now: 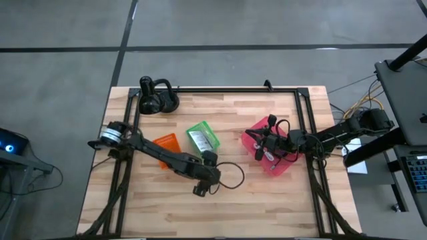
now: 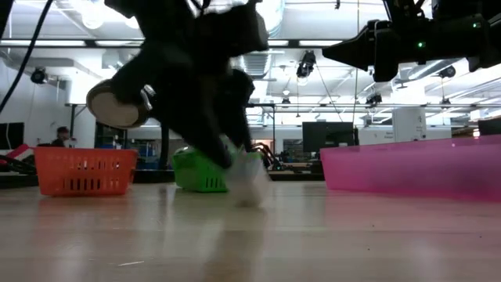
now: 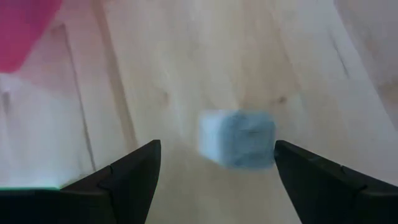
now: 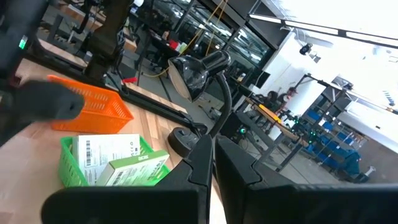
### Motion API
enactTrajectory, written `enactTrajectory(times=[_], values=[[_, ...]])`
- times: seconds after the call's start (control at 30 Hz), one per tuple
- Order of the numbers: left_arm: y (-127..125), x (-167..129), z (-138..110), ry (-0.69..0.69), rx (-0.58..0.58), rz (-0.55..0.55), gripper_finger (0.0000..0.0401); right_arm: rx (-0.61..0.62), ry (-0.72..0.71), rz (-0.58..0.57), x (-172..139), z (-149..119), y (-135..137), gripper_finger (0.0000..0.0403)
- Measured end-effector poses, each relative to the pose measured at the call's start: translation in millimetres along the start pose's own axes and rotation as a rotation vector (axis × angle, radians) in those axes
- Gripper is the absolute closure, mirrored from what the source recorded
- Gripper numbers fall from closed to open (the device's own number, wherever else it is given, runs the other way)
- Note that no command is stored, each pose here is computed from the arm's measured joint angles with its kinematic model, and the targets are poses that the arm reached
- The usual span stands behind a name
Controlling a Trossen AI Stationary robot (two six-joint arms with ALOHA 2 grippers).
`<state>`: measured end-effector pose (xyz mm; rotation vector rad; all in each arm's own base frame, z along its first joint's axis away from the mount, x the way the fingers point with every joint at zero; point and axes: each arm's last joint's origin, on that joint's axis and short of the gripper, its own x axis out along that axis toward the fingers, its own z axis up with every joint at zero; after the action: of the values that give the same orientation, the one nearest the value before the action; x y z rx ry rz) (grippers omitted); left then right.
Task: Pick and place items into bin
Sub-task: Put the white charger adapter into the orange bin
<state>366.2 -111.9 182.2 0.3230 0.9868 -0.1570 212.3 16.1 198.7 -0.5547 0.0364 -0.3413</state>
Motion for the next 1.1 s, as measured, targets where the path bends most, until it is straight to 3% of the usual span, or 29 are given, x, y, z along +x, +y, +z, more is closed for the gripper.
enactTrajectory(times=[0.17, 0.53, 0.87, 1.1], values=[[-3.8, 17.5, -7.3, 0.050, -0.033, -0.003, 0.0104, 0.000, 0.000, 0.000, 0.0, 0.0, 0.0, 0.0394], [-2.1, 12.2, 0.2, -0.001, -0.042, 0.002, 0.0104, 0.000, 0.000, -0.001, 0.1, -0.1, -0.1, 0.0394], [-1.5, 14.8, 1.4, -0.034, 0.097, 0.007, 0.0104, 0.000, 0.000, -0.001, 0.1, -0.1, -0.1, 0.0394], [-1.8, 17.8, 1.5, -0.047, 0.107, 0.009, 0.0104, 0.000, 0.000, -0.001, 0.1, -0.1, -0.1, 0.0394]])
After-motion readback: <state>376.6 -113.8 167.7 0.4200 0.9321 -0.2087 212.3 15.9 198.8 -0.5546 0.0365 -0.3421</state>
